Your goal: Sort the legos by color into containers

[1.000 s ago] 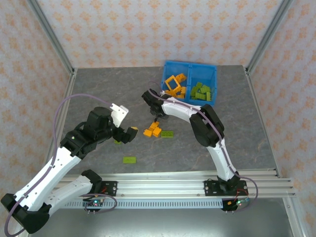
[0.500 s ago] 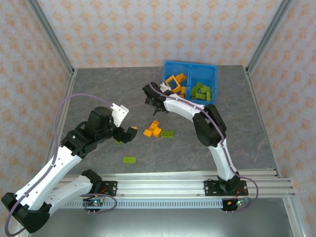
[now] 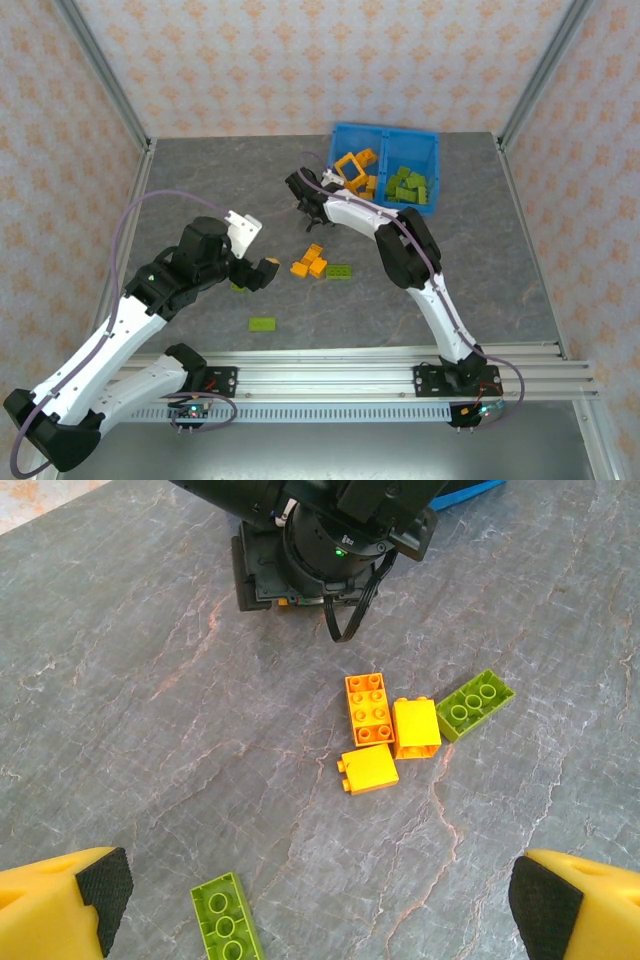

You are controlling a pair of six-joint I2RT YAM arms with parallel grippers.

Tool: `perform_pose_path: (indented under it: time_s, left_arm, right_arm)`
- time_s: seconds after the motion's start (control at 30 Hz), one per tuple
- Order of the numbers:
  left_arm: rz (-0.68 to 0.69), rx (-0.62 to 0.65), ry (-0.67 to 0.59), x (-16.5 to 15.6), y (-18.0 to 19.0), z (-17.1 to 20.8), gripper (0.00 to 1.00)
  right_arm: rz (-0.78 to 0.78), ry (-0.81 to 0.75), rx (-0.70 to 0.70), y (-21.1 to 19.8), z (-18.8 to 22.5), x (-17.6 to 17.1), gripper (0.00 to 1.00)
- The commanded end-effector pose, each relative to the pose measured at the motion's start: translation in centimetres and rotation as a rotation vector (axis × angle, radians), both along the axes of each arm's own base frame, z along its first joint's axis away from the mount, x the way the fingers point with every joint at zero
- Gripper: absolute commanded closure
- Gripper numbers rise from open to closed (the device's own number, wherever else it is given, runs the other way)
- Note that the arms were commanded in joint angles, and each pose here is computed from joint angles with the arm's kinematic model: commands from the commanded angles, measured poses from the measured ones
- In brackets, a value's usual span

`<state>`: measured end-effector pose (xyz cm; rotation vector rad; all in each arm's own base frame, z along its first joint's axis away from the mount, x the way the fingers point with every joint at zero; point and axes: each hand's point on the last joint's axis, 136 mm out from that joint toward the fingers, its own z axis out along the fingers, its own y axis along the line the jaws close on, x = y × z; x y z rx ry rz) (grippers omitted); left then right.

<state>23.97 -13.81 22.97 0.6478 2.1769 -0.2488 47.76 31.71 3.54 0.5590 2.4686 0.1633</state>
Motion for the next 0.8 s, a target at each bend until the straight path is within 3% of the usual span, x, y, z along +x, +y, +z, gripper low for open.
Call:
perform_pose_path:
  time_s: [0.0, 0.2, 0.47, 0.77]
  left_arm:
    - [0.008, 0.012, -0.020, 0.4, 0.3, 0.0, 0.00]
    - [0.008, 0.015, -0.014, 0.5, 0.3, -0.2, 0.00]
    - [-0.003, 0.009, -0.019, 0.4, 0.1, 0.0, 0.00]
    - [-0.030, -0.025, -0.071, -0.2, 0.0, 1.0, 0.00]
  right_arm:
    - [-0.021, 0.005, -0.042, -0.9, -0.3, 0.0, 0.44]
    - [-0.009, 0.022, -0.036, -1.2, -0.4, -0.8, 0.60]
    - [0.054, 0.015, -0.010, -1.5, 1.6, -3.5, 0.69]
    - [0.138, -0.041, 0.039, -2.9, 6.9, -6.9, 0.75]
